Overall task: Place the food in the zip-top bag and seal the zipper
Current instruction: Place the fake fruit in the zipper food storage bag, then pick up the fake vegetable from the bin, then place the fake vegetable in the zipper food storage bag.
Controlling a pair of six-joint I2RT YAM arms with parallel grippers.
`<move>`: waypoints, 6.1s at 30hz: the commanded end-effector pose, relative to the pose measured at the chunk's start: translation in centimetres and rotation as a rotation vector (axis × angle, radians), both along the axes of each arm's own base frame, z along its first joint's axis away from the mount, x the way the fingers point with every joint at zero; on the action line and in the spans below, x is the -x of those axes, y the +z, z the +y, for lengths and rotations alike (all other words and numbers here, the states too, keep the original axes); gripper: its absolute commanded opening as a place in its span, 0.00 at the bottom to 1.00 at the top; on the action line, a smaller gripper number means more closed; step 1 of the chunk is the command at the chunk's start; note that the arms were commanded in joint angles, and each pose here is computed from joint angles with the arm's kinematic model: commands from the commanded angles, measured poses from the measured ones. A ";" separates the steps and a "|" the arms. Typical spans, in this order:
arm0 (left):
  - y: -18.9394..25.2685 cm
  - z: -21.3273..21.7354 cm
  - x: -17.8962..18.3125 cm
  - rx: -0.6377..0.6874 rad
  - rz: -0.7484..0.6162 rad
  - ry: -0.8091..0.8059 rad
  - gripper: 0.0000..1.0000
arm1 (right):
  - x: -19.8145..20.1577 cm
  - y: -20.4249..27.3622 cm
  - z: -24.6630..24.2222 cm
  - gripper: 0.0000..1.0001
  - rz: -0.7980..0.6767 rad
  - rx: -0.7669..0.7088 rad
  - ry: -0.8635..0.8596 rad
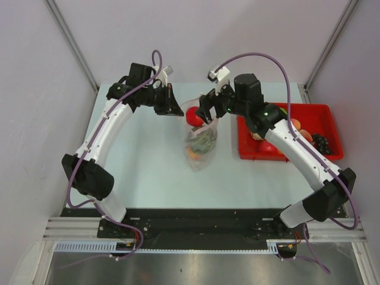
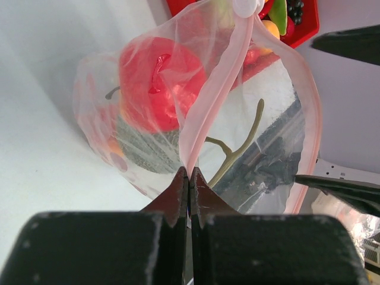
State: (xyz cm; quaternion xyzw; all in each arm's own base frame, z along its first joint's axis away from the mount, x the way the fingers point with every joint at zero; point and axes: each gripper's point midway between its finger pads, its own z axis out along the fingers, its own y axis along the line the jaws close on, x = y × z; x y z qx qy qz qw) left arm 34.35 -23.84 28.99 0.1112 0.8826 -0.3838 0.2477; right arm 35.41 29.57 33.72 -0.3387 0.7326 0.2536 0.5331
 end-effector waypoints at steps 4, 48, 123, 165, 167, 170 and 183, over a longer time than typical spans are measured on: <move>2.1 -0.2 0.4 0.044 -0.046 -0.010 0.00 | -0.2 4.8 -7.4 0.93 -0.043 -0.086 -0.068; 0.6 -0.1 0.5 0.024 -0.021 -0.023 0.00 | -0.2 -19.2 -38.1 0.67 0.689 0.298 -0.476; 0.7 -1.0 0.7 0.001 -0.082 -0.039 0.00 | 0.5 12.4 -19.3 0.00 -0.267 -0.286 -0.246; 2.0 -1.7 1.4 -0.010 -0.122 -0.063 0.00 | 1.7 -4.9 3.1 0.00 0.314 -0.061 0.339; 1.9 -1.4 1.2 -0.006 -0.109 -0.052 0.00 | 1.0 -4.4 2.7 0.00 0.268 -0.056 0.292; 1.6 -1.2 1.0 0.013 -0.074 -0.043 0.00 | 1.7 -4.6 2.8 0.00 0.213 -0.040 0.314; 1.7 -0.7 0.3 0.039 -0.043 -0.006 0.00 | 2.6 -7.0 3.3 0.67 0.448 0.004 0.400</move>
